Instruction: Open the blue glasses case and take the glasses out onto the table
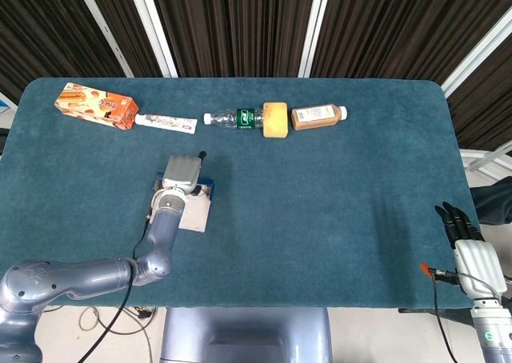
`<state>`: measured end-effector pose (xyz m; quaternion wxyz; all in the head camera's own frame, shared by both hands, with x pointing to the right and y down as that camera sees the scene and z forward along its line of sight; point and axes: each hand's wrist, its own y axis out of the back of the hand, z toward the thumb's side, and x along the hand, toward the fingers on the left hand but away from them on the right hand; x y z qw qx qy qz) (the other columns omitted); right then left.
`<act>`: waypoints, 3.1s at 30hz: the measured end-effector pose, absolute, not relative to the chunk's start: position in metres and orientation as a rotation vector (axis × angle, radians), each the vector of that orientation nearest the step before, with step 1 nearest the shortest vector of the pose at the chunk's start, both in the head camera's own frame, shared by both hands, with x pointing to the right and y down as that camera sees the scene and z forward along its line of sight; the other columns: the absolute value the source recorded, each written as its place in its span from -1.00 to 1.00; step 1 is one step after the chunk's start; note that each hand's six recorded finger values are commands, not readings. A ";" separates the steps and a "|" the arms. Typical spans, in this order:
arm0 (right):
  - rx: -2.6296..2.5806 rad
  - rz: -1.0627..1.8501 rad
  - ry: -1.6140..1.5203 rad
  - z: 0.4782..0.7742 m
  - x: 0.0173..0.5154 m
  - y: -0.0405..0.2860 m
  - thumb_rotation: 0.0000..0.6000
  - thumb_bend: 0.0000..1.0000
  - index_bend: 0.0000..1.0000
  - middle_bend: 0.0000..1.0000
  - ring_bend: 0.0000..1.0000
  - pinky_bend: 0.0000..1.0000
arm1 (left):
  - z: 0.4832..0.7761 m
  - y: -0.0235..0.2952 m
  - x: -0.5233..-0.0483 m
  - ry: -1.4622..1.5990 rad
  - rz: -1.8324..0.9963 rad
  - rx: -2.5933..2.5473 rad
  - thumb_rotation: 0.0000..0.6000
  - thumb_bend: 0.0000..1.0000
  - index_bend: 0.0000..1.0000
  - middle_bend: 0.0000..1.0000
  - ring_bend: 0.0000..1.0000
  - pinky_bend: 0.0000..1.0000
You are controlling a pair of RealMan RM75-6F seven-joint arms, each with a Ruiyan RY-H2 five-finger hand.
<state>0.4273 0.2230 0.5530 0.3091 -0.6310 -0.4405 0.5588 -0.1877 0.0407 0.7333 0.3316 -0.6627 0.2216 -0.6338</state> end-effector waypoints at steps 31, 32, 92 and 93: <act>-1.663 1.480 -1.163 0.554 0.427 0.224 1.00 -0.57 -1.00 -1.00 -1.00 -0.58 | 0.725 0.036 -0.241 0.605 -1.687 -1.724 1.00 -0.57 -0.27 1.00 0.50 0.57; -1.664 1.480 -1.164 0.554 0.427 0.224 1.00 -0.57 -1.00 -1.00 -1.00 -0.57 | 0.726 0.036 -0.240 0.607 -1.686 -1.727 1.00 -0.57 -0.27 1.00 0.50 0.57; -1.665 1.478 -1.171 0.553 0.428 0.224 1.00 -0.56 -1.00 -1.00 -1.00 -0.57 | 0.737 0.036 -0.224 0.600 -1.700 -1.759 1.00 -0.20 0.02 1.00 0.50 0.57; -1.665 1.478 -1.172 0.553 0.428 0.224 1.00 -0.56 -1.00 -1.00 -1.00 -0.57 | 0.737 0.036 -0.225 0.602 -1.699 -1.757 1.00 -0.20 0.03 1.00 0.50 0.57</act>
